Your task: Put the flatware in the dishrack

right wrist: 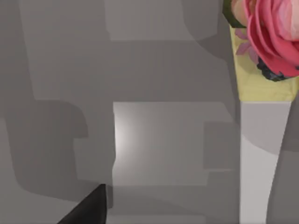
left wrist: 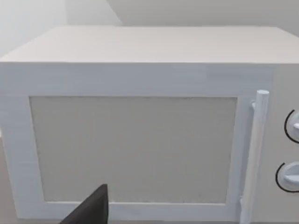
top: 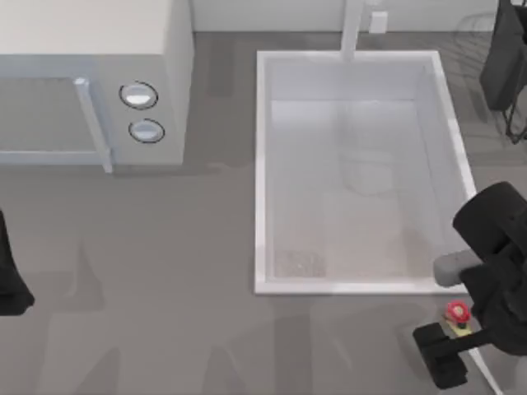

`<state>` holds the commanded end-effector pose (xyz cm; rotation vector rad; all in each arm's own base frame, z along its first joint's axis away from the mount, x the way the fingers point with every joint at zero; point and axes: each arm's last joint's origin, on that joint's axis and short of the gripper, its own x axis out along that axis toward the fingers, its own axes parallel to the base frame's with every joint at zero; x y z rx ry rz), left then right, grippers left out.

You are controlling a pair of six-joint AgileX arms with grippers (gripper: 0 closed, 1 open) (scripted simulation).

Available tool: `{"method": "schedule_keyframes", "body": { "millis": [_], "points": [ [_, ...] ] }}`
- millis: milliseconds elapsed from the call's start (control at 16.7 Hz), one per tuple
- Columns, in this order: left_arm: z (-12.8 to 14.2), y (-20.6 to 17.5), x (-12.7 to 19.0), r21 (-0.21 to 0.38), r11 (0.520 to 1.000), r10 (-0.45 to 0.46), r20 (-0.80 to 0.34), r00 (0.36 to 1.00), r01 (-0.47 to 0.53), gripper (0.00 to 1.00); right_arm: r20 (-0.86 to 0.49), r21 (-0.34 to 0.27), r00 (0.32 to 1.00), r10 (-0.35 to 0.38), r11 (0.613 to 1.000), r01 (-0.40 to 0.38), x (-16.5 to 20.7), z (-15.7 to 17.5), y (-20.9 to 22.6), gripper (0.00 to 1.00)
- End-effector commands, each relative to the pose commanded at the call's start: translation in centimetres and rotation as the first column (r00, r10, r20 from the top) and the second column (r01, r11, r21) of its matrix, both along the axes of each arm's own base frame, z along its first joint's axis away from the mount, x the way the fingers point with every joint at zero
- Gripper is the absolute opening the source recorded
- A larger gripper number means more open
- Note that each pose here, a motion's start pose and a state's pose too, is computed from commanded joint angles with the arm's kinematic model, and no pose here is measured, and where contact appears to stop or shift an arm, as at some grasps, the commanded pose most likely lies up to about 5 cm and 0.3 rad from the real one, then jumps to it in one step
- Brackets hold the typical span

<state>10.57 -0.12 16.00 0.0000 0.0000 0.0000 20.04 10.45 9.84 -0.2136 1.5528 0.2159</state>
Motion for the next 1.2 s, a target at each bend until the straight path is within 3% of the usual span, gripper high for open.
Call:
{"method": "schedule_keyframes", "body": {
  "millis": [300,1080,1200],
  "points": [
    [0.0,0.0,0.0,0.0,1.0,0.0,0.0,1.0,0.0,1.0,-0.002,-0.001,1.0,0.0,1.0,0.0,-0.13,-0.54,-0.06,1.0],
    [0.0,0.0,0.0,0.0,1.0,0.0,0.0,1.0,0.0,1.0,-0.002,-0.001,1.0,0.0,1.0,0.0,-0.13,-0.54,-0.06,0.02],
    [0.0,0.0,0.0,0.0,1.0,0.0,0.0,1.0,0.0,1.0,-0.002,-0.001,1.0,0.0,1.0,0.0,-0.13,-0.54,-0.06,0.0]
  ]
}}
